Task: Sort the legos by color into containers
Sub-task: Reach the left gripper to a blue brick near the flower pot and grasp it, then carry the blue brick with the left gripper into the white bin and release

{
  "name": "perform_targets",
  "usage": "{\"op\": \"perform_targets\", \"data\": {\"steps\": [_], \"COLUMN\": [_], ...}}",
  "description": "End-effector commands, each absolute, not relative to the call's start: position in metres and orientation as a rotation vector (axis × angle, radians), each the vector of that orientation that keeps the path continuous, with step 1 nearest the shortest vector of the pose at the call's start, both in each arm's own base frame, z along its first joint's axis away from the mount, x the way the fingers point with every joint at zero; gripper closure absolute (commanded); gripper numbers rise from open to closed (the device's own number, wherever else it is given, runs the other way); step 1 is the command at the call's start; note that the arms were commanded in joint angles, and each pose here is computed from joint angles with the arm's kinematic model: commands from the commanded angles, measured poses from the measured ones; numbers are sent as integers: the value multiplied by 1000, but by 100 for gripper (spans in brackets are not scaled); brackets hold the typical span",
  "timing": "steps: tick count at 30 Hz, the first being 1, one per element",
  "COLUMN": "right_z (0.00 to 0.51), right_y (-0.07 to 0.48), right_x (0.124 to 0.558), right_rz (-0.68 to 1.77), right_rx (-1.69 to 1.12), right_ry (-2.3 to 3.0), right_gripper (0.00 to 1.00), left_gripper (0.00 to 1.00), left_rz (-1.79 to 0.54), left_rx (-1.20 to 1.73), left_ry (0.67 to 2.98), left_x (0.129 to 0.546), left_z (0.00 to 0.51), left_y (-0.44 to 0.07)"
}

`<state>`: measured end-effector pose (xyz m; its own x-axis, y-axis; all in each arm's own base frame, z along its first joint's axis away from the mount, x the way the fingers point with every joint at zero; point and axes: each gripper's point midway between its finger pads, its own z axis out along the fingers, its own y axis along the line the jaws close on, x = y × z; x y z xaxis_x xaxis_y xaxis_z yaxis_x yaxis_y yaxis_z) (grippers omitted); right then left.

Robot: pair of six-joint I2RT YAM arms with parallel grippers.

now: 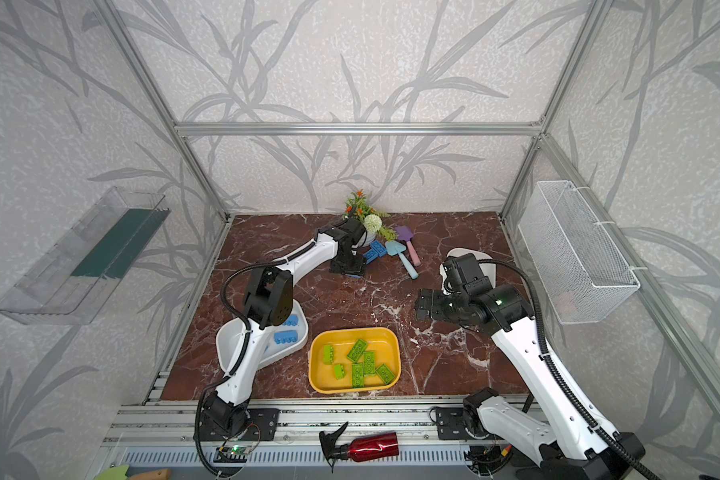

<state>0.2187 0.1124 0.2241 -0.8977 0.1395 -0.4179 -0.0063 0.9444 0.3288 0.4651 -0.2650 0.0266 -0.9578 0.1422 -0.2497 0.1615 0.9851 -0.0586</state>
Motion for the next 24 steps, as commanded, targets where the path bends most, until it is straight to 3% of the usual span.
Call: {"op": "perform_targets", "data": {"steps": [1,11,24], "right_z": [232,234,234], "right_y": [108,109,132], "right_x": [217,215,229], "right_rz": [436,449,551], "right_rx": [96,62,-69], "right_ry": [2630,2612,2591], "right_gripper": [1,1,1], "left_gripper": [29,54,55], "left_rz": [-46,-19,45], "left_rx": [227,187,24], "left_ry": [2932,2895,2765], "left_x": [455,451,392], "left_z": [12,42,129], "left_y": [-257,-249,-191]}}
